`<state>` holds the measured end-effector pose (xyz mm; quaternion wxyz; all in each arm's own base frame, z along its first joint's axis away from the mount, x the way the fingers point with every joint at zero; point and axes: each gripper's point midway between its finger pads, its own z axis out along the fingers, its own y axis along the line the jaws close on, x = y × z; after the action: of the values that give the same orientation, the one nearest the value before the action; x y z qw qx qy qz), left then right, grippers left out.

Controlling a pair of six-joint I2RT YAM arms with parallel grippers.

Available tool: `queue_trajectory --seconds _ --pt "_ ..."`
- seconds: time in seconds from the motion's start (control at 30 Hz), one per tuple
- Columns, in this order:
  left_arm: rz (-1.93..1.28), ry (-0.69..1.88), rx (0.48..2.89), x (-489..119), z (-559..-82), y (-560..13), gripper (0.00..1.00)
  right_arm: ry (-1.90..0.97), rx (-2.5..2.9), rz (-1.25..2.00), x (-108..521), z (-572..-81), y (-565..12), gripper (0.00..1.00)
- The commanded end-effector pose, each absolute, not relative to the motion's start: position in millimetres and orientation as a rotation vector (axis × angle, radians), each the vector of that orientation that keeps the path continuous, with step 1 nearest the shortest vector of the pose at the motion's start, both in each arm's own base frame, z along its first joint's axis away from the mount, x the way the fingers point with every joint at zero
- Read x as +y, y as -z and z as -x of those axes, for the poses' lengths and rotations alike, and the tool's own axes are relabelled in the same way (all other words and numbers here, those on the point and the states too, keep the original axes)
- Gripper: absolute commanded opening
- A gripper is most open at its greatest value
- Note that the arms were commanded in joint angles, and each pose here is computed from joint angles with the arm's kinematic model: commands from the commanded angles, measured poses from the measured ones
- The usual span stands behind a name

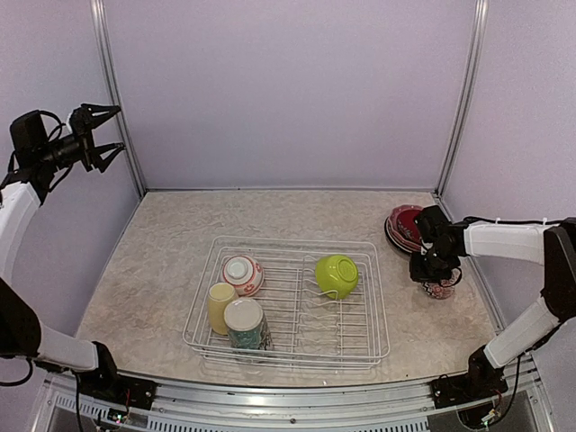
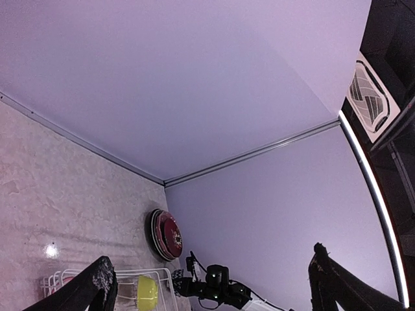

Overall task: Unload the mixed dishes from the dish rack
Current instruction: Place the bowl at the center of the board.

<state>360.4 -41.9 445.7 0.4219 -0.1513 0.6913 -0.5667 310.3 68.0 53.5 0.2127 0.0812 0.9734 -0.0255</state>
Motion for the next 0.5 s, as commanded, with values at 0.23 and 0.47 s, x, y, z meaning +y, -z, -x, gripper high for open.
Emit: queue_trajectory --seconds 0.23,0.47 --pt "0.373 1.480 1.769 -58 -369 -432 0.99 0.020 2.698 -0.207 74 -321 -47 0.46" --pt "0.346 1.457 1.767 -60 -364 -436 0.99 0.028 2.681 -0.193 73 -324 -58 0.65"
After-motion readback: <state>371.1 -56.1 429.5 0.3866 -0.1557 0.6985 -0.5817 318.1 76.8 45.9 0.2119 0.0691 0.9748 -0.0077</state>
